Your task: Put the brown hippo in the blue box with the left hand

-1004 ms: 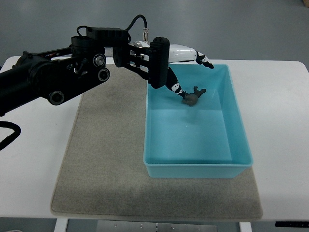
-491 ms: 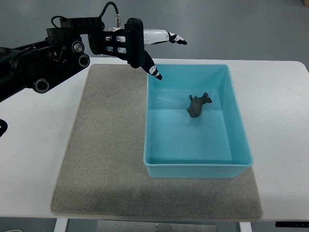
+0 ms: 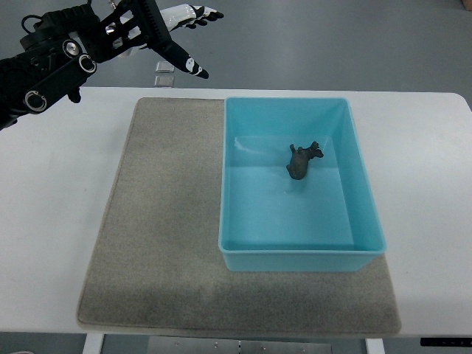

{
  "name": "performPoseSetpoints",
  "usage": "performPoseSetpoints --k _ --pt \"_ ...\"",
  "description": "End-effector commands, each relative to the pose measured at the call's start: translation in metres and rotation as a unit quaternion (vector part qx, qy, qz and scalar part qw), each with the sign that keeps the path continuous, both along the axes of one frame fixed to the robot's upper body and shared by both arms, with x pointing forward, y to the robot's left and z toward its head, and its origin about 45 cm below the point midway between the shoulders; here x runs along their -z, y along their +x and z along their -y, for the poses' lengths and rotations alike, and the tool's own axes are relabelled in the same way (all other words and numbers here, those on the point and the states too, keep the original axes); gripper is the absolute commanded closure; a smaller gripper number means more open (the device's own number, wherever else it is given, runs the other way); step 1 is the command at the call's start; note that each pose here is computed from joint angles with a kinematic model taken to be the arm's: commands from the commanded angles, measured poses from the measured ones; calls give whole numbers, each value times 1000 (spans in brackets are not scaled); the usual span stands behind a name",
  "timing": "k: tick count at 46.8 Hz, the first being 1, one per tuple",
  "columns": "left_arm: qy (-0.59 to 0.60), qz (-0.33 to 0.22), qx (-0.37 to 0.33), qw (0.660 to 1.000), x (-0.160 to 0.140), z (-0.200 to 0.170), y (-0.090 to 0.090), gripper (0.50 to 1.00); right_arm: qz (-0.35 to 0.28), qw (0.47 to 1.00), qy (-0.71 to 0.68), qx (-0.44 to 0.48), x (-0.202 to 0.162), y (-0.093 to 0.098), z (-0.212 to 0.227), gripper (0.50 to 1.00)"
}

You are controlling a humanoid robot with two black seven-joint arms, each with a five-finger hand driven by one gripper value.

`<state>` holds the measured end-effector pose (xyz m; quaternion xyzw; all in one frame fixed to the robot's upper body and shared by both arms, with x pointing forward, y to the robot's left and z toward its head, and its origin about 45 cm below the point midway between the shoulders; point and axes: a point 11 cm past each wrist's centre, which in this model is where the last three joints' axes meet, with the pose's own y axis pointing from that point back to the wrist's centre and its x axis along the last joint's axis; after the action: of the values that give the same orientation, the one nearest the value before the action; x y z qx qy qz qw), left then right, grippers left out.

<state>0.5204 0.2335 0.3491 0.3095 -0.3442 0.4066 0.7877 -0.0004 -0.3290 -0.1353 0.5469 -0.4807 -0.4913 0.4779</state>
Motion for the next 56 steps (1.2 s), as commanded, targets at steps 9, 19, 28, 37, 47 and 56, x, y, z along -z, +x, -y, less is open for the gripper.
performPoseSetpoints --k 9,19,28,37,47,56 --pt "-20 12 -81 996 24 -32 11 506 1 1000 0 0 0 1 0 564" --pt "-129 -10 -161 978 49 -44 14 506 0 1000 0 0 0 0 0 564" --pt "-250 -44 -194 948 56 -48 12 506 0 1000 0 0 0 0 0 564" --pt "-357 -78 -224 903 68 -52 9 504 0 1000 0 0 0 0 0 564" --pt "-396 -106 -235 881 89 -45 3 504 0 1000 0 0 0 0 0 564" --pt "-424 -129 -254 860 116 -41 -7 504 0 1000 0 0 0 0 0 564"
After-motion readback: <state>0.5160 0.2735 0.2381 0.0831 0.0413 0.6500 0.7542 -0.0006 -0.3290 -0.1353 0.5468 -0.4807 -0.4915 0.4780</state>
